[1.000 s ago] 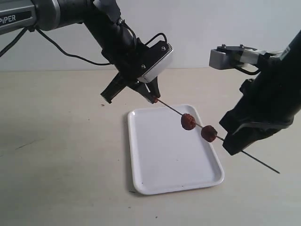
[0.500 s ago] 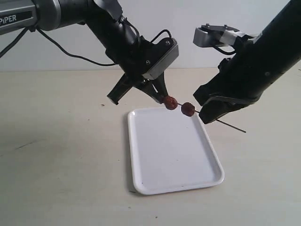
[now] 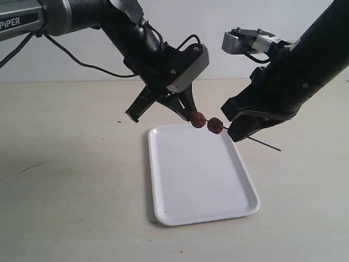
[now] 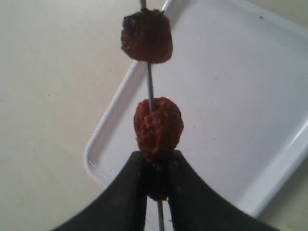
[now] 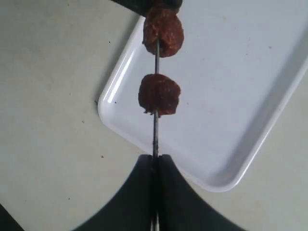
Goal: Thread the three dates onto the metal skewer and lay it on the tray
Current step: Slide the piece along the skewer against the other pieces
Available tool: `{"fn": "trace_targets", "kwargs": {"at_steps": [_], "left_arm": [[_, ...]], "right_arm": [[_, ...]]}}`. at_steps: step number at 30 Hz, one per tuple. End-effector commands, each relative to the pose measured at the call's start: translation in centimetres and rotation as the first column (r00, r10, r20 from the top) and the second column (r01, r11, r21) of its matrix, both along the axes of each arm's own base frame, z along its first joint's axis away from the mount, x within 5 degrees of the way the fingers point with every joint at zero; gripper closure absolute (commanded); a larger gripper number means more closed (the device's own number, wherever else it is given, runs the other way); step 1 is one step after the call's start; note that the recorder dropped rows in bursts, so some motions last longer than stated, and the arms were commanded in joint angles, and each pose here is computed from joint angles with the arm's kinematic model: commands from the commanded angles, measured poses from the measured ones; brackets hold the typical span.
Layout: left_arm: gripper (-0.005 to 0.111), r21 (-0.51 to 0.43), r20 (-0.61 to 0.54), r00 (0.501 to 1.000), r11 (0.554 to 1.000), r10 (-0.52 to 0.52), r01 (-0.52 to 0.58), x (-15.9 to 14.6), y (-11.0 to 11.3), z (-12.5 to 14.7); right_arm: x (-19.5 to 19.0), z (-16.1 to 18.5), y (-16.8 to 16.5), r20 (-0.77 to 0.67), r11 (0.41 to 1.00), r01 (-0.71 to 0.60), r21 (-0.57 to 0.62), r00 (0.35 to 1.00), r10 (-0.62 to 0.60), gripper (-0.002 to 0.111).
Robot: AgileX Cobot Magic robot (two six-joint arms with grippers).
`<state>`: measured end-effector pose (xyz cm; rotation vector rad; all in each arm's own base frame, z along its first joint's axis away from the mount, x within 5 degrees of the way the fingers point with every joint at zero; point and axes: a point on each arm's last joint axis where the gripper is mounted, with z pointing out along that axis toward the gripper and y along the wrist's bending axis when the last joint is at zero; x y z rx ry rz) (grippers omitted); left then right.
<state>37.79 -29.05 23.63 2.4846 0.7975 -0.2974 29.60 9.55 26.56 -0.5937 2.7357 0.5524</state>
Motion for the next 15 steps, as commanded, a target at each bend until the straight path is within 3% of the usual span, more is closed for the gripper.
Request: {"fn": "trace_targets", "kwargs": {"at_steps": [1, 5, 7, 12, 15], "left_arm": [[0.091, -0.033, -0.035, 0.999, 0.999, 0.022, -0.023, -0.53, -0.42, 0.76], [0.089, -0.04, -0.074, 0.995, 0.997, 0.067, -0.07, -0.58, -0.52, 0.83], [0.081, -0.043, -0.096, 0.991, 0.994, 0.092, -0.096, -0.61, -0.57, 0.87], [0.051, -0.035, -0.178, 0.964, 0.978, 0.196, -0.205, -0.6, -0.59, 0.96], [0.049, -0.029, -0.201, 0.951, 0.969, 0.235, -0.246, -0.67, -0.55, 1.26]], "right_arm": [[0.33, 0.5, 0.22, 0.039, 1.0, 0.001, 0.022, 0.999, -0.002, 0.108], [0.34, 0.47, 0.17, 0.039, 1.0, 0.002, 0.015, 0.999, -0.002, 0.108], [0.34, 0.42, 0.06, 0.042, 1.0, -0.003, 0.001, 0.999, 0.003, 0.108], [0.32, 0.3, -0.17, 0.034, 1.0, 0.009, -0.025, 0.999, -0.008, 0.108], [0.34, 0.24, -0.34, 0.029, 0.999, 0.023, -0.042, 0.999, -0.022, 0.108]]}}
